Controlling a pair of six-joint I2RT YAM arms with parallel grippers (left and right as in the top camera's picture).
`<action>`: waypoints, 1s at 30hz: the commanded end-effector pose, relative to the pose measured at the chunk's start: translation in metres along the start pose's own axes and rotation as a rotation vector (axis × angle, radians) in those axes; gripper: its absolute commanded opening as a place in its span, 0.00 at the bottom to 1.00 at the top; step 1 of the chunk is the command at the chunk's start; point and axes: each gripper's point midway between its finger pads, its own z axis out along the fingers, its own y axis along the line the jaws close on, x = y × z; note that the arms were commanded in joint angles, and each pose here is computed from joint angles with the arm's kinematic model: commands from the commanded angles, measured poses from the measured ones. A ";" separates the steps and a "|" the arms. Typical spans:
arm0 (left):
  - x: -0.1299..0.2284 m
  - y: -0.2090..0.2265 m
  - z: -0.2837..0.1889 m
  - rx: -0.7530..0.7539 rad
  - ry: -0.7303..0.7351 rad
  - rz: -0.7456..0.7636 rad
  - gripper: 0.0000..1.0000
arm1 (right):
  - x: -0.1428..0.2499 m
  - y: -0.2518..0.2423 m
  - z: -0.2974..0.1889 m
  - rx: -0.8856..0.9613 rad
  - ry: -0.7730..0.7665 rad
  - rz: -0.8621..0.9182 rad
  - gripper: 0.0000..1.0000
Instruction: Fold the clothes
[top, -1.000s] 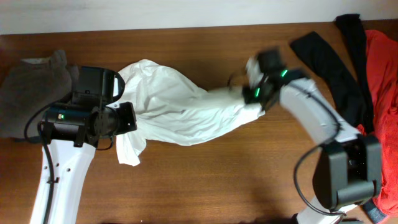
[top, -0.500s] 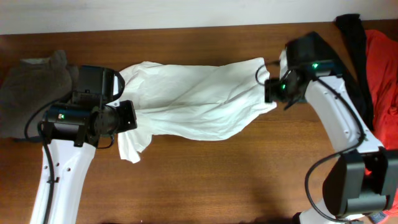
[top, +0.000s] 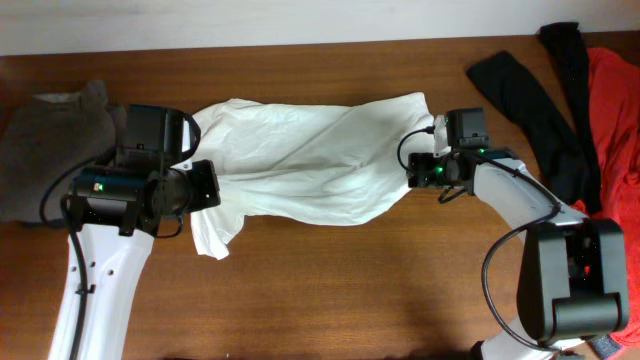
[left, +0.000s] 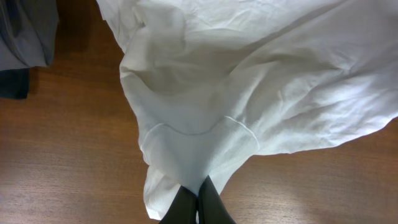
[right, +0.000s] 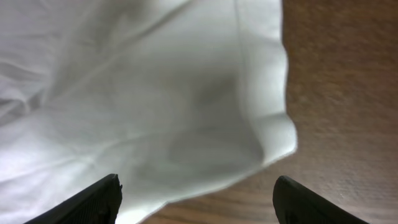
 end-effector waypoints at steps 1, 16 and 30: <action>-0.002 0.002 0.000 -0.011 -0.005 0.014 0.00 | 0.013 0.007 0.016 -0.044 0.048 0.005 0.82; -0.005 0.004 0.000 -0.020 -0.019 0.013 0.00 | 0.038 -0.009 -0.041 0.048 0.190 0.108 0.04; -0.006 0.006 0.000 -0.033 -0.025 0.013 0.00 | 0.027 -0.029 -0.197 0.282 0.053 0.141 0.04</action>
